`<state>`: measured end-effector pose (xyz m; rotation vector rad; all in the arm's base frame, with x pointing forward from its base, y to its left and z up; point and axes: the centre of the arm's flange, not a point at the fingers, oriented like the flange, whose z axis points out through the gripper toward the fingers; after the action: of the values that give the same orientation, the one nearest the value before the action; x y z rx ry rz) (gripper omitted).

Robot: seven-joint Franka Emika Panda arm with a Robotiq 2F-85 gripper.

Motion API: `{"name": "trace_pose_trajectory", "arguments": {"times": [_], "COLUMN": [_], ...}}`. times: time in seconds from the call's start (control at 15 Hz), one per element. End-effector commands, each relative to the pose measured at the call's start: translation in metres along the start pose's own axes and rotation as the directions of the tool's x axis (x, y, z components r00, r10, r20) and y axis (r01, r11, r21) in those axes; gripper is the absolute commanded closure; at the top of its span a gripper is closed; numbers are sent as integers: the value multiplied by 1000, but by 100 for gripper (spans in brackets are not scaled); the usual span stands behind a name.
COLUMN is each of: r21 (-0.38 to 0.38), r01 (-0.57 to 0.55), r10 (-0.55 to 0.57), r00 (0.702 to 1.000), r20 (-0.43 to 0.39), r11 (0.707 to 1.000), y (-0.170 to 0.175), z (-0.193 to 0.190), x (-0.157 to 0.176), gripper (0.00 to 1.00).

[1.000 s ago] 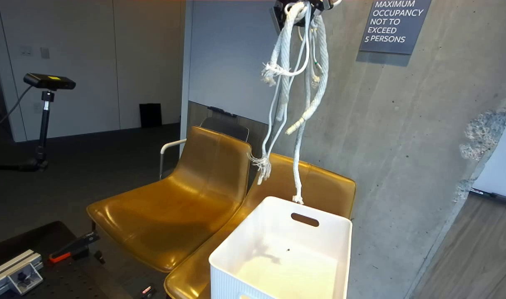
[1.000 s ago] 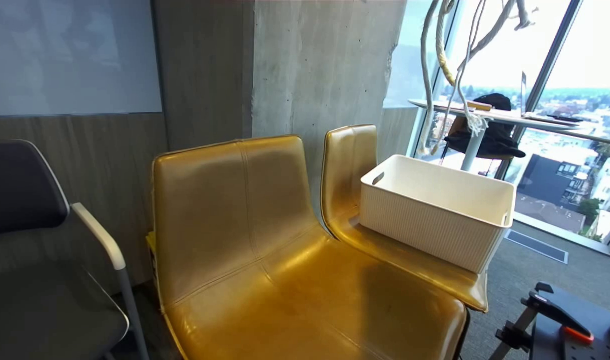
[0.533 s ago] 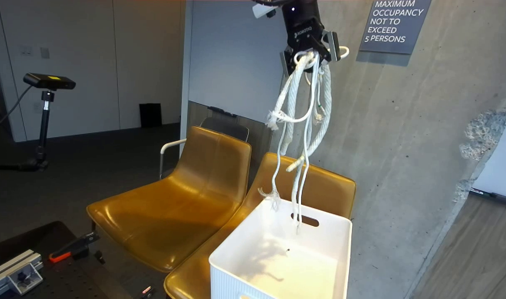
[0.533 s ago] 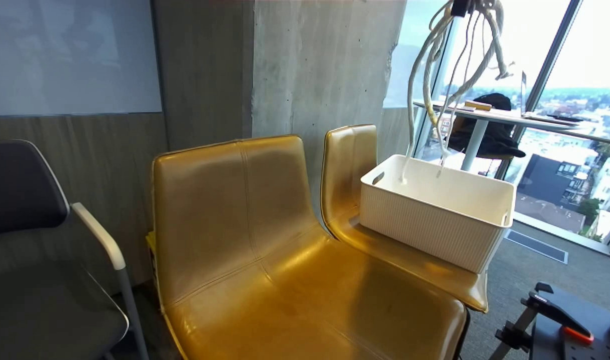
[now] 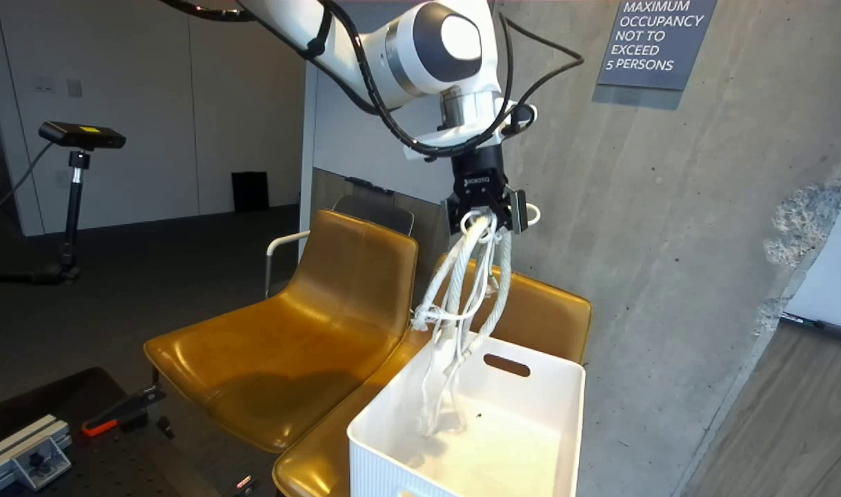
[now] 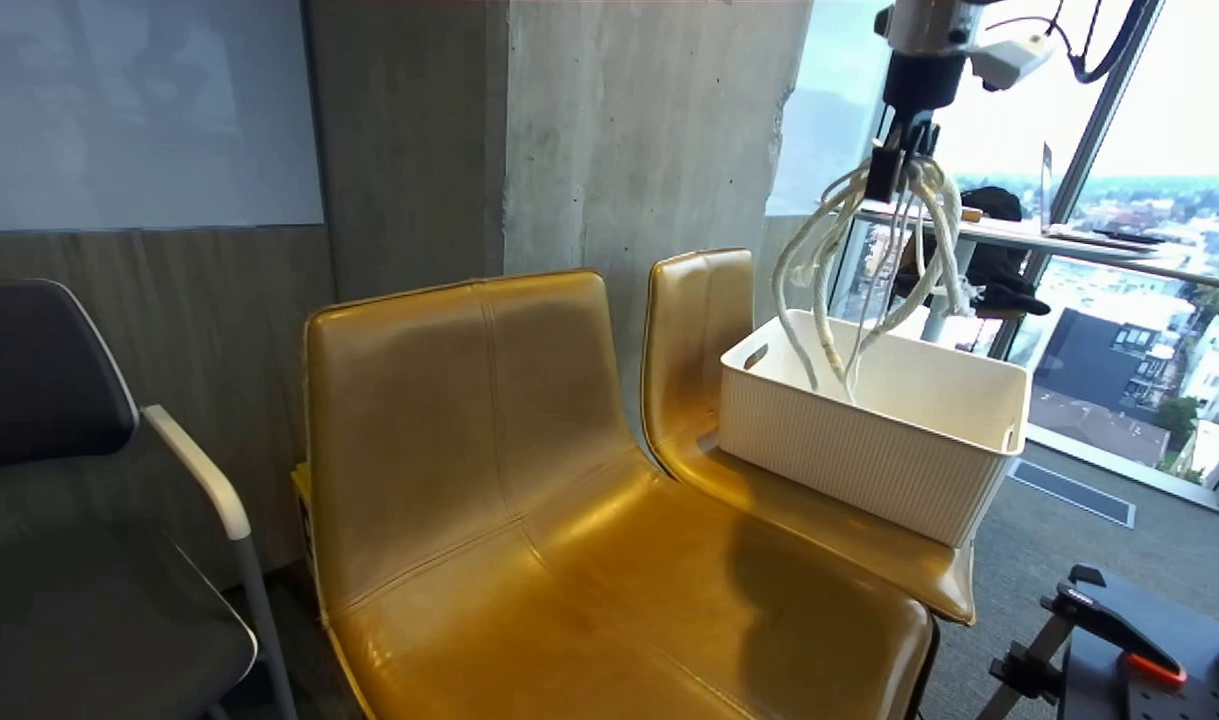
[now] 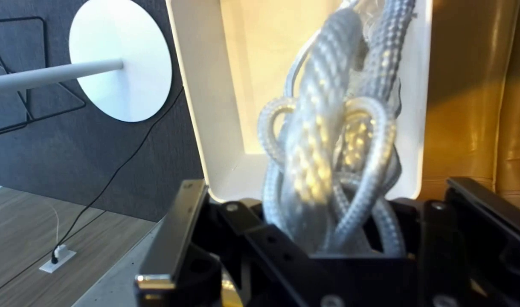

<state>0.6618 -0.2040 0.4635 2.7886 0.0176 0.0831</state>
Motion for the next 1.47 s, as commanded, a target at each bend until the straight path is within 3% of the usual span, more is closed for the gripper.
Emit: {"name": "trace_pose_trajectory", "arguments": {"times": [0.0,0.33,0.67,0.73,0.87,1.27,1.33,1.4], "r21": [-45,-150,-234,-229,-210,-192,-191,-191], "r01": [-4,-32,-71,-72,-56,-11,-6,-5], "r10": [2,28,75,77,64,23,19,18], "r00": [999,999,997,997,997,998,998,998], "r20": [-43,-28,8,13,30,60,63,65], "r11": [999,988,970,971,976,981,982,982], "y": [-14,-19,-3,-4,-14,-32,-35,-36], "z": [40,100,127,131,138,152,155,156], "x": [-38,-45,-51,-49,-46,-45,-45,-45], "gripper": [100,100,100,75,68,24,43,36]}}
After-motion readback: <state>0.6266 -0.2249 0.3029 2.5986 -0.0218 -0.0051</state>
